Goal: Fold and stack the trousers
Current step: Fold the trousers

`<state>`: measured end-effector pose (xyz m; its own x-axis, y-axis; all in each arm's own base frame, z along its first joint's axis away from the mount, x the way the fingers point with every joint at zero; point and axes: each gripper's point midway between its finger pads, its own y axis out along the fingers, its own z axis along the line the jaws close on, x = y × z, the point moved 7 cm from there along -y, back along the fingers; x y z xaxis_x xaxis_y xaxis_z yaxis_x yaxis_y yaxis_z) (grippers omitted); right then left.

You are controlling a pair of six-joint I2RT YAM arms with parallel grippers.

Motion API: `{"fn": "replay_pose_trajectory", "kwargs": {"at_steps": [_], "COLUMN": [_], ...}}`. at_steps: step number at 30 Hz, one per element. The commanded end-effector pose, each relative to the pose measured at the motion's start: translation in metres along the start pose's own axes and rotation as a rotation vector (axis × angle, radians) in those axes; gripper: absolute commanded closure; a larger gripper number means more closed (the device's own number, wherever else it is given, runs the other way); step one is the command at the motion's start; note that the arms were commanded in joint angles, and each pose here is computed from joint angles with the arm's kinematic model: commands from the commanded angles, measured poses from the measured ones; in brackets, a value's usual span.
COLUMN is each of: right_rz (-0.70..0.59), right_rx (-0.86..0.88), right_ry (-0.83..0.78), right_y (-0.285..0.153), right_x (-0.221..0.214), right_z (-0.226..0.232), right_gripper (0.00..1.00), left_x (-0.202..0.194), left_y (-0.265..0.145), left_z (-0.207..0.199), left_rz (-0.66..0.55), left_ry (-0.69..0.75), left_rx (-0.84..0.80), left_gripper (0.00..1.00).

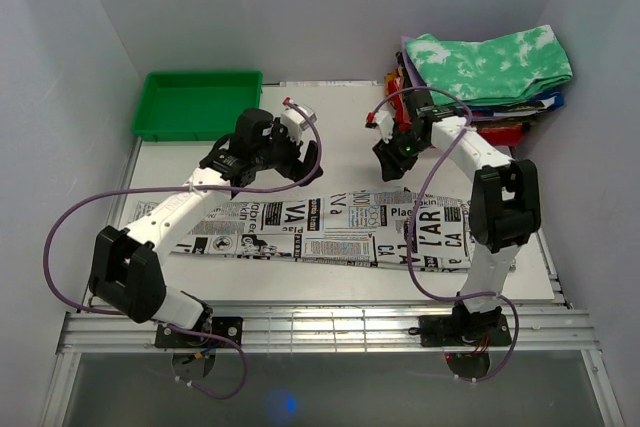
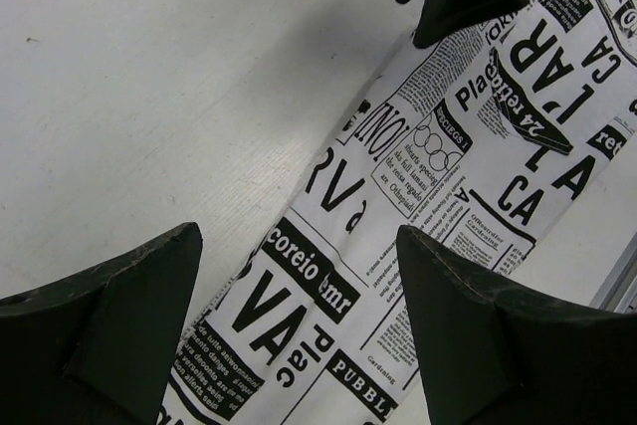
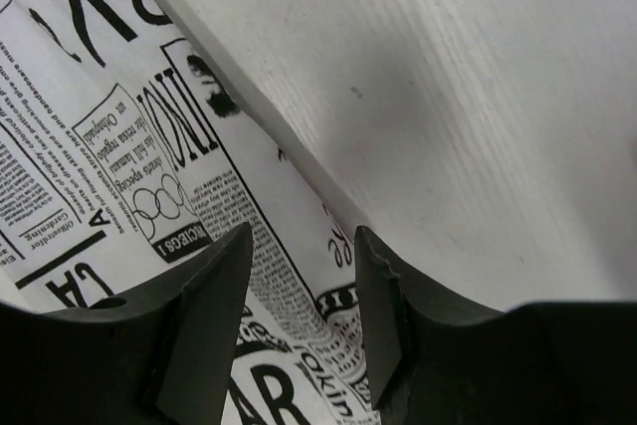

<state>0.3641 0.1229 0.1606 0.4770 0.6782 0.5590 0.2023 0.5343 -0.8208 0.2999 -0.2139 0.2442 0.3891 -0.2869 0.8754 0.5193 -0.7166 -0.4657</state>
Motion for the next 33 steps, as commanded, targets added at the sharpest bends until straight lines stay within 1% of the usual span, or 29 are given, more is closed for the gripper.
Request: {"fn": "replay_pose_trajectory", "kwargs": {"at_steps": [1,5,7,12,13,14,17,18,23,25,27,29,30,31,32,33], "right_rz": [0.022,0.086,0.139,0.190,0.199,0.210,0.241,0.247,0.274,0.256,0.224,0.210,0.209,0.235,0.222,0.219], "right_rx": [-0.037,-0.036,-0.010,0.047,0.051,0.056,0.042,0.018,0.001,-0.016,-0.017,-0.016,0.003,0.036,0.040,0.075], "right_ry": [-0.042,-0.080,-0.092,-0.102,-0.109,-0.111,-0.112,-0.114,-0.110,-0.094,-0.063,0.013,0.069,0.114,0.134,0.190], "right_y": [0.017,0.040,0.053,0.060,0.060,0.061,0.063,0.063,0.063,0.056,0.049,0.035,0.032,0.027,0.022,0.022], "right_x": [0.010,0.003,-0.006,-0.015,-0.015,-0.018,-0.027,-0.028,-0.029,-0.023,-0.017,-0.017,-0.025,-0.031,-0.029,-0.039], "right_z": [-0.004,-0.003,0.000,0.011,0.014,0.015,0.016,0.014,0.011,0.008,0.004,-0.010,-0.020,-0.021,-0.028,-0.036], "right_gripper": [0.49,0.45,0.44,0.44,0.42,0.35,0.23,0.22,0.21,0.20,0.18,0.18,0.18,0.18,0.20,0.21], "left_x": [0.008,0.007,0.005,0.003,0.002,0.002,0.003,0.004,0.004,0.004,0.003,0.004,0.004,0.002,0.002,0.002], "left_y": [-0.007,-0.012,-0.014,-0.017,-0.017,-0.016,-0.015,-0.014,-0.012,-0.012,-0.013,-0.013,-0.014,-0.014,-0.014,-0.014], "left_z": [0.006,0.012,0.017,0.025,0.028,0.030,0.034,0.034,0.033,0.034,0.034,0.033,0.033,0.033,0.033,0.033], "left_rz": [-0.020,-0.032,-0.030,-0.024,-0.023,-0.022,-0.025,-0.025,-0.027,-0.024,-0.021,-0.023,-0.024,-0.022,-0.022,-0.023], "left_ry": [-0.062,-0.108,-0.121,-0.148,-0.158,-0.170,-0.192,-0.192,-0.193,-0.190,-0.190,-0.184,-0.184,-0.184,-0.183,-0.182], "left_rx": [0.038,0.067,0.083,0.099,0.101,0.100,0.088,0.082,0.063,0.062,0.065,0.062,0.062,0.062,0.060,0.059], "left_gripper": [0.10,0.10,0.10,0.10,0.10,0.10,0.10,0.10,0.10,0.10,0.10,0.10,0.10,0.10,0.10,0.10]}}
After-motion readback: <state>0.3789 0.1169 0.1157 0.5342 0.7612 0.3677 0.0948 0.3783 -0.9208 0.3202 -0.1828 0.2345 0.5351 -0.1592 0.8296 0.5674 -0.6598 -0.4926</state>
